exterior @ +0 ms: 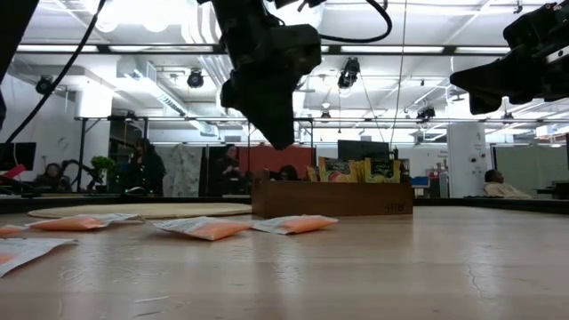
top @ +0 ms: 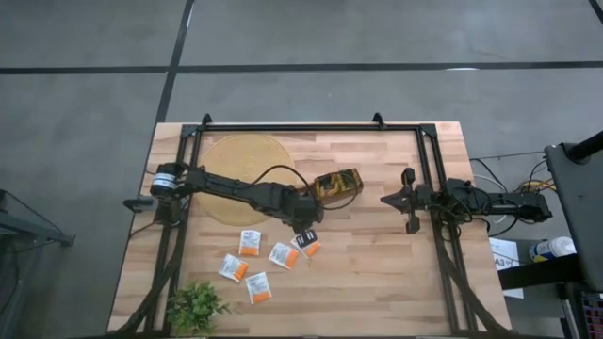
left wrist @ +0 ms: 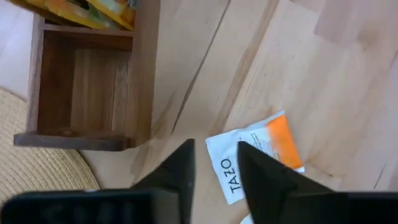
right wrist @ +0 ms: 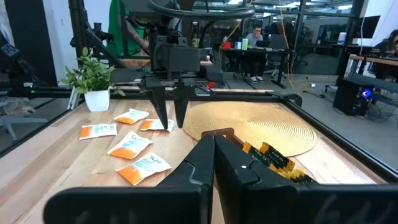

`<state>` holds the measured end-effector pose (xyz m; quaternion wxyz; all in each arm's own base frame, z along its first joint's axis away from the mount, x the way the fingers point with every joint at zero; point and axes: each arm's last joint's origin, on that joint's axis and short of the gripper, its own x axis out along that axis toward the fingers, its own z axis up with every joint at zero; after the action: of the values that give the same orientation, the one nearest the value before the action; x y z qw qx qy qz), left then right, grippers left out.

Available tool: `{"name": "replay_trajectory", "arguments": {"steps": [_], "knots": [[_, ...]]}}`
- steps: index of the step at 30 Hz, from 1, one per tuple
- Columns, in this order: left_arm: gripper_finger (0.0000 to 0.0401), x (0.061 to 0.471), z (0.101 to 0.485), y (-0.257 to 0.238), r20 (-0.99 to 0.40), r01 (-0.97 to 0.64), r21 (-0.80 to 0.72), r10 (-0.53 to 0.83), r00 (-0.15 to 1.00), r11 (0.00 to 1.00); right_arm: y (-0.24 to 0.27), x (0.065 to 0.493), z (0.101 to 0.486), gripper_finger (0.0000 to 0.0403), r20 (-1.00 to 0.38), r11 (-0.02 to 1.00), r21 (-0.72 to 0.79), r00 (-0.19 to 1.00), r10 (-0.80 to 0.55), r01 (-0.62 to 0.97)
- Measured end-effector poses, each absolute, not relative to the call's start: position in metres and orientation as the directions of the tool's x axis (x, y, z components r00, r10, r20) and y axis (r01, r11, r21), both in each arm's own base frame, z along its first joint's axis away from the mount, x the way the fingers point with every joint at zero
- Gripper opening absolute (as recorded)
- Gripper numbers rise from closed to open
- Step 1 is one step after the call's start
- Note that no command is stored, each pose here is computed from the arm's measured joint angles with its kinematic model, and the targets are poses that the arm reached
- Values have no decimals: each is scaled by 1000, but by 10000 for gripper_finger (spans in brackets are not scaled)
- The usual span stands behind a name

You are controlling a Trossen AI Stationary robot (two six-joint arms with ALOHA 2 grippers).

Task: Pick & Place Tea
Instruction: Put the white tea bag into the left section of the wooden organizer

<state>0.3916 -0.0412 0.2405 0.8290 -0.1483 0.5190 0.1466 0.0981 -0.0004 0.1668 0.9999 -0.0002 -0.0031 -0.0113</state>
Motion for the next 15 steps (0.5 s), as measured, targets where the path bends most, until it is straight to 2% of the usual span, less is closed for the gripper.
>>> {"name": "replay_trajectory", "arguments": {"steps": [3,6,15], "knots": [[158,391,240,-40,-899,-531,-112,141,414,840,0,98,167,9,6,1000,0,1000,-23,23],[187,390,240,-40,-898,-552,-105,159,410,827,0,98,167,9,6,1000,0,1000,-23,23],[200,390,240,-42,-900,-541,-106,151,409,835,0,98,167,9,6,1000,0,1000,-23,23]]}}
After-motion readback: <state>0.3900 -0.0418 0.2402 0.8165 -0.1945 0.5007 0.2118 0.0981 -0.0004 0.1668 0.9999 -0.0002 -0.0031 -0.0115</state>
